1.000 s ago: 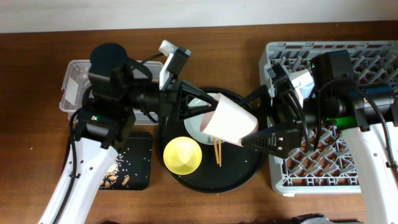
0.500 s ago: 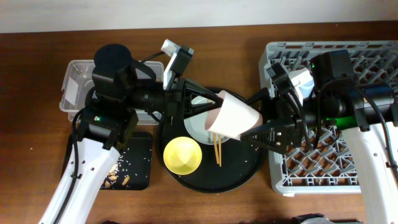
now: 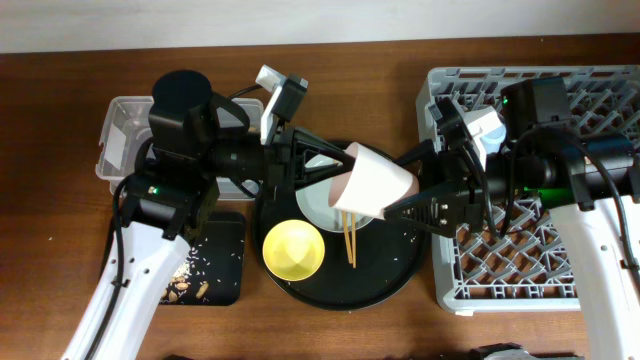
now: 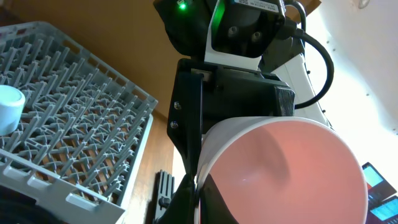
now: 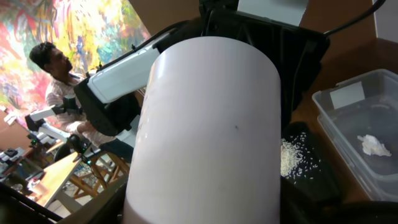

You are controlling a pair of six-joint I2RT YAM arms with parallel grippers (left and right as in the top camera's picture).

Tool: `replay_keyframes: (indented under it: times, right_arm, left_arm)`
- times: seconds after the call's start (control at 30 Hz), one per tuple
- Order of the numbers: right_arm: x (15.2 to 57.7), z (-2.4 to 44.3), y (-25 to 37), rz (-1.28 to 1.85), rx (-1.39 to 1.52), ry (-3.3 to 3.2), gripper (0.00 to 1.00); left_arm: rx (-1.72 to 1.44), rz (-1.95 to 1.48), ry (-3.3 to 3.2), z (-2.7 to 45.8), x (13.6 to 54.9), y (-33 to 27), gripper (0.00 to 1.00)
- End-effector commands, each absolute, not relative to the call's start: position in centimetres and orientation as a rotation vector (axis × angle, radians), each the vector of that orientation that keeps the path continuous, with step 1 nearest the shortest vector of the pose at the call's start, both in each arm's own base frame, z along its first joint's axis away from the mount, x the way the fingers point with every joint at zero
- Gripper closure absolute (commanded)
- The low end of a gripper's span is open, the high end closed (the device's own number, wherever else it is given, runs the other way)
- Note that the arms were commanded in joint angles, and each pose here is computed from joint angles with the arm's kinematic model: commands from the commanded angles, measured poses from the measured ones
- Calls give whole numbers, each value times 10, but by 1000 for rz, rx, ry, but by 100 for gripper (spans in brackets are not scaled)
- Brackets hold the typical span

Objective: Sort waste into correct bins and load items into the dishwasher rack

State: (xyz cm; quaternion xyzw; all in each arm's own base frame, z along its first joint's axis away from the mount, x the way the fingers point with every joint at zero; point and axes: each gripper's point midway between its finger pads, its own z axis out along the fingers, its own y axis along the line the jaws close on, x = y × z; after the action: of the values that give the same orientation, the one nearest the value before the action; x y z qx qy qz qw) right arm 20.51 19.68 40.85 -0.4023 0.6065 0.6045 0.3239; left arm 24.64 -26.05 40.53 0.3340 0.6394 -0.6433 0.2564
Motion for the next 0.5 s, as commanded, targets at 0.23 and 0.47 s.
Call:
replay_keyframes:
  times: [0.23,0.47]
  right_arm:
    - [211,419,199,1592,-1081,1507,40]
    - [224,423,201,1592,-1055,1552,40]
  left_arm:
    - [921,-1787,1763,402,238,-262,89]
    - [921,-1786,1763,402,238,-262,85]
